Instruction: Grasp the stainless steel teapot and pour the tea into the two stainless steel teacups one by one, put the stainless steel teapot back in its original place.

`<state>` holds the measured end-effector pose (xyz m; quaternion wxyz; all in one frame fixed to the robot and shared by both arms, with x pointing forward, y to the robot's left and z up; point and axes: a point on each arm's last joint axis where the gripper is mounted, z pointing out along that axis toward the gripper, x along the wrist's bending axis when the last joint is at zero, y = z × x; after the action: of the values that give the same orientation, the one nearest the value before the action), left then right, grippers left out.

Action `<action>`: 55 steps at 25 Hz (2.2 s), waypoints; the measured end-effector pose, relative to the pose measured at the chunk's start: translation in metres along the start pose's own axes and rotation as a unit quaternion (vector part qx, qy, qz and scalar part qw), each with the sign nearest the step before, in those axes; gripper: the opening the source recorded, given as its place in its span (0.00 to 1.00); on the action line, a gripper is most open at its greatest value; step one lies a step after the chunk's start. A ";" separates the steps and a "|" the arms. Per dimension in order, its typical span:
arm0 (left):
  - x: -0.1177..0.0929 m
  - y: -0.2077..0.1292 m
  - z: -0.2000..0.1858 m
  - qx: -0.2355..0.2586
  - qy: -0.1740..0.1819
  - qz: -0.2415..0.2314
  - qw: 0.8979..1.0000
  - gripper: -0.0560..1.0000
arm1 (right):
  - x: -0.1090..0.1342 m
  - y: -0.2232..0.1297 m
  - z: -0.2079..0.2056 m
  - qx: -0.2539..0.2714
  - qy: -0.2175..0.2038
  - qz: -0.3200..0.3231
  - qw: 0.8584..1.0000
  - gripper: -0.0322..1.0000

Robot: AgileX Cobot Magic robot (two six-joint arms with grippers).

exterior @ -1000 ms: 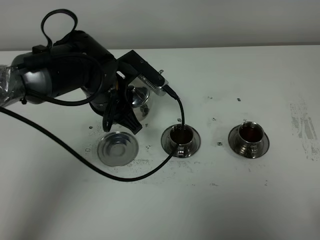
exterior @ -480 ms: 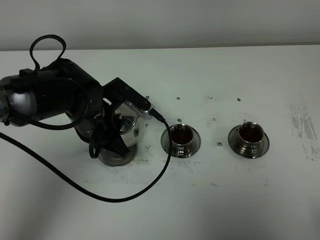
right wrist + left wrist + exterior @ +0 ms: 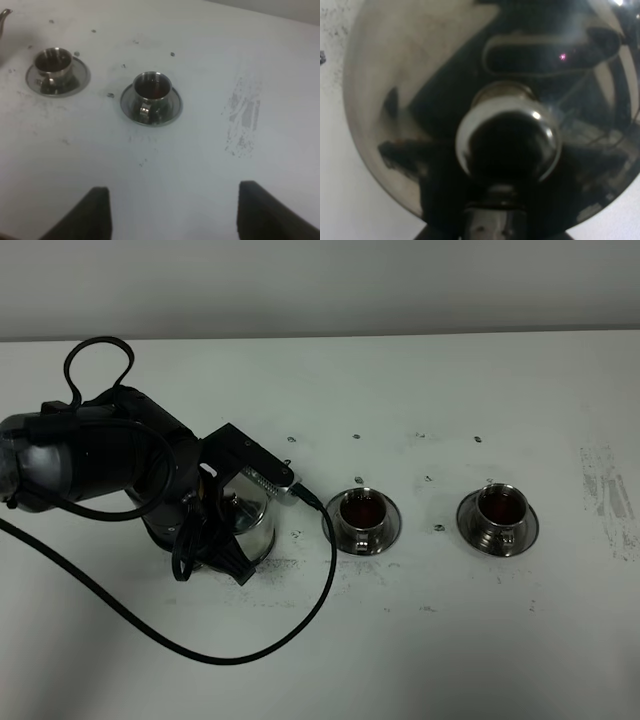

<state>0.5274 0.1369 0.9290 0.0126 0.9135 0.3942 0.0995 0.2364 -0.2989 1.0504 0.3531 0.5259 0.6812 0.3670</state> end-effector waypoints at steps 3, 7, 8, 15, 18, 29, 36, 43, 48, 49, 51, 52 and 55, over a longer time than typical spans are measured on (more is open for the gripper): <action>0.000 0.001 0.000 -0.003 -0.001 -0.001 1.000 0.22 | 0.000 0.000 0.000 0.000 0.000 0.000 1.000 0.53; 0.000 0.001 0.000 -0.004 0.000 0.000 1.000 0.22 | 0.000 0.000 0.000 0.000 0.000 0.000 1.000 0.53; 0.000 0.001 0.000 -0.005 0.000 0.000 1.000 0.22 | 0.000 0.000 0.000 0.000 0.000 0.000 1.000 0.53; 0.001 -0.006 0.007 -0.007 -0.001 -0.002 1.000 0.22 | 0.000 0.000 0.000 0.000 0.000 0.000 1.000 0.53; 0.002 -0.006 0.007 -0.011 -0.001 -0.004 1.000 0.22 | 0.000 0.000 0.000 0.000 0.000 0.000 1.000 0.53; 0.002 -0.004 0.008 -0.026 0.000 -0.013 1.000 0.22 | 0.000 0.000 0.000 0.000 0.000 0.000 1.000 0.53; 0.002 -0.003 0.008 -0.034 0.000 -0.015 0.999 0.31 | 0.000 0.000 0.000 0.000 0.000 0.000 1.000 0.53; 0.001 -0.003 0.008 -0.034 -0.005 -0.022 0.999 0.45 | 0.000 0.000 0.000 0.000 0.000 0.000 1.000 0.53; 0.002 -0.003 0.004 -0.041 -0.008 -0.028 0.999 0.46 | 0.000 0.000 0.000 0.000 0.000 0.000 1.000 0.53; 0.002 -0.003 0.001 -0.046 -0.007 -0.028 0.999 0.46 | 0.000 0.000 0.000 0.000 0.000 0.000 1.000 0.53; 0.003 -0.003 -0.009 -0.060 -0.004 -0.031 0.998 0.46 | 0.000 0.000 0.000 0.000 0.000 0.000 1.000 0.53; 0.004 -0.003 -0.014 -0.067 -0.003 -0.032 0.997 0.46 | 0.000 0.000 0.000 0.000 0.000 0.000 1.000 0.53; 0.007 -0.004 -0.032 -0.093 0.003 -0.036 0.995 0.46 | 0.000 0.000 0.000 0.000 0.000 0.000 1.000 0.53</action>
<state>0.5226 0.1430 0.9610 0.1002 0.8934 0.4156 0.1380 0.2364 -0.2989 1.0504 0.3531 0.5259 0.6812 0.3670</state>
